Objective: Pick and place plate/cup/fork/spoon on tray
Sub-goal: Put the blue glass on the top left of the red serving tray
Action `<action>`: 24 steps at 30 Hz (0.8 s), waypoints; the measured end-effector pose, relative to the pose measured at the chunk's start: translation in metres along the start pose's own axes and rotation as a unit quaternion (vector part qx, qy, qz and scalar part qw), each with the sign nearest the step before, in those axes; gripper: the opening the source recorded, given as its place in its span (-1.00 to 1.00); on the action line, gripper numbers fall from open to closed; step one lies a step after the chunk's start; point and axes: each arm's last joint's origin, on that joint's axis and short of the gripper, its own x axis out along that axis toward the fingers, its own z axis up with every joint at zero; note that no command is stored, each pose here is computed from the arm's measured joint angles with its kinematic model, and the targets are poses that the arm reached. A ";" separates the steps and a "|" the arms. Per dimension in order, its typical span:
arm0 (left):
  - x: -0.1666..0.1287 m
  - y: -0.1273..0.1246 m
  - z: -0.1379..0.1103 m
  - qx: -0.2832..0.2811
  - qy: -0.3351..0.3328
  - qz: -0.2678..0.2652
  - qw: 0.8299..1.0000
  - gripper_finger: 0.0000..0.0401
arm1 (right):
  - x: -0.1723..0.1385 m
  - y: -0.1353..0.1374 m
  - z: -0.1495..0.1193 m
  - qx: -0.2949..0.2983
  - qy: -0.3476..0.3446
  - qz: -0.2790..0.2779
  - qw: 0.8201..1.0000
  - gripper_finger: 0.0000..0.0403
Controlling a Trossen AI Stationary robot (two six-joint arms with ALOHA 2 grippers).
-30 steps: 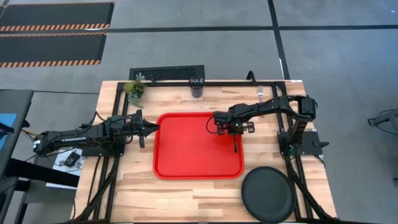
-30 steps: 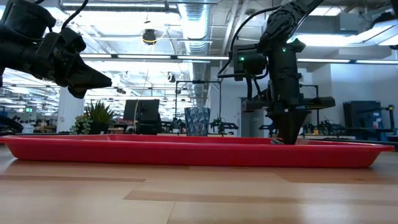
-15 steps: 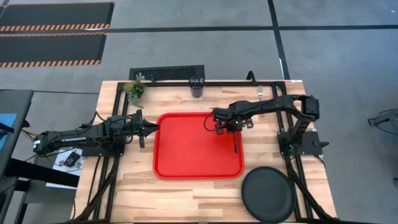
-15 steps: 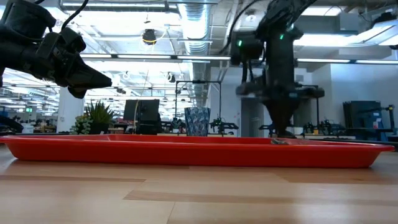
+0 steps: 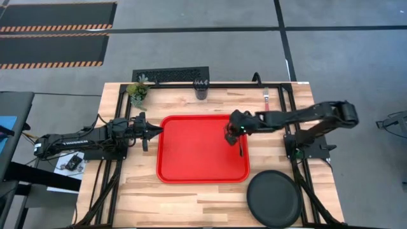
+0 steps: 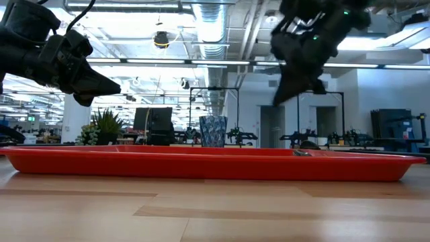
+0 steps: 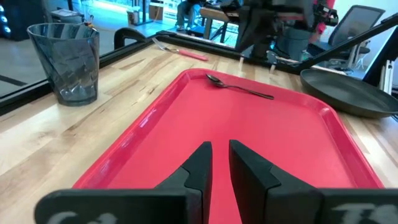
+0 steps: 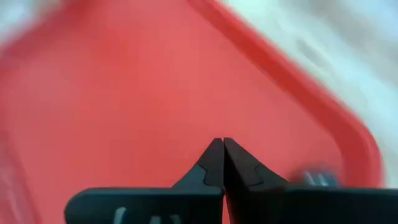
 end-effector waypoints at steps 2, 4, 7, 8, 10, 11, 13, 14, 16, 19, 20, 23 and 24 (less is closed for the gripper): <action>0.000 -0.001 0.000 -0.001 0.001 -0.016 1.000 -0.79 | -0.002 0.000 -0.008 -0.027 -0.061 0.038 0.997 -0.93; 0.000 -0.003 0.001 0.007 0.000 -0.035 0.999 -0.79 | -0.001 -0.004 -0.015 -0.046 -0.121 0.071 0.989 -0.96; 0.000 -0.003 0.002 0.009 0.001 -0.021 1.000 -0.82 | 0.004 -0.017 -0.027 -0.068 -0.193 0.093 0.974 -0.98; 0.000 -0.003 0.003 0.009 -0.002 -0.018 1.000 -0.85 | 0.005 -0.021 -0.030 -0.072 -0.212 0.097 0.970 -0.98; 0.002 -0.004 0.007 0.013 -0.014 -0.022 1.000 -0.95 | 0.006 -0.028 -0.033 -0.084 -0.249 0.107 0.959 -0.97; 0.003 -0.004 0.008 0.015 -0.019 -0.022 0.999 -0.97 | 0.005 -0.032 -0.033 -0.090 -0.265 0.108 0.954 -0.97; 0.005 -0.003 0.009 0.011 -0.018 -0.012 1.000 -0.99 | 0.005 -0.039 -0.032 -0.101 -0.288 0.111 0.946 -0.98; 0.007 -0.003 0.011 0.010 -0.014 -0.005 1.000 -0.99 | 0.005 -0.043 -0.029 -0.107 -0.294 0.112 0.943 -0.98; 0.010 -0.003 0.016 0.009 -0.004 0.004 1.000 -1.00 | 0.004 -0.048 -0.023 -0.120 -0.312 0.123 0.934 -0.98; 0.016 -0.002 0.029 0.013 0.005 0.021 1.000 -1.00 | 0.003 -0.056 -0.015 -0.137 -0.331 0.141 0.923 -0.98; 0.018 -0.001 0.035 0.016 0.009 0.027 0.999 -1.00 | 0.003 -0.059 -0.013 -0.141 -0.332 0.146 0.921 -0.98; 0.029 0.002 0.051 0.027 0.023 0.042 0.998 -1.00 | 0.003 -0.064 -0.010 -0.152 -0.335 0.147 0.918 -0.98; 0.034 0.004 0.056 0.031 0.032 0.044 0.998 -1.00 | 0.003 -0.066 -0.010 -0.155 -0.336 0.143 0.918 -0.98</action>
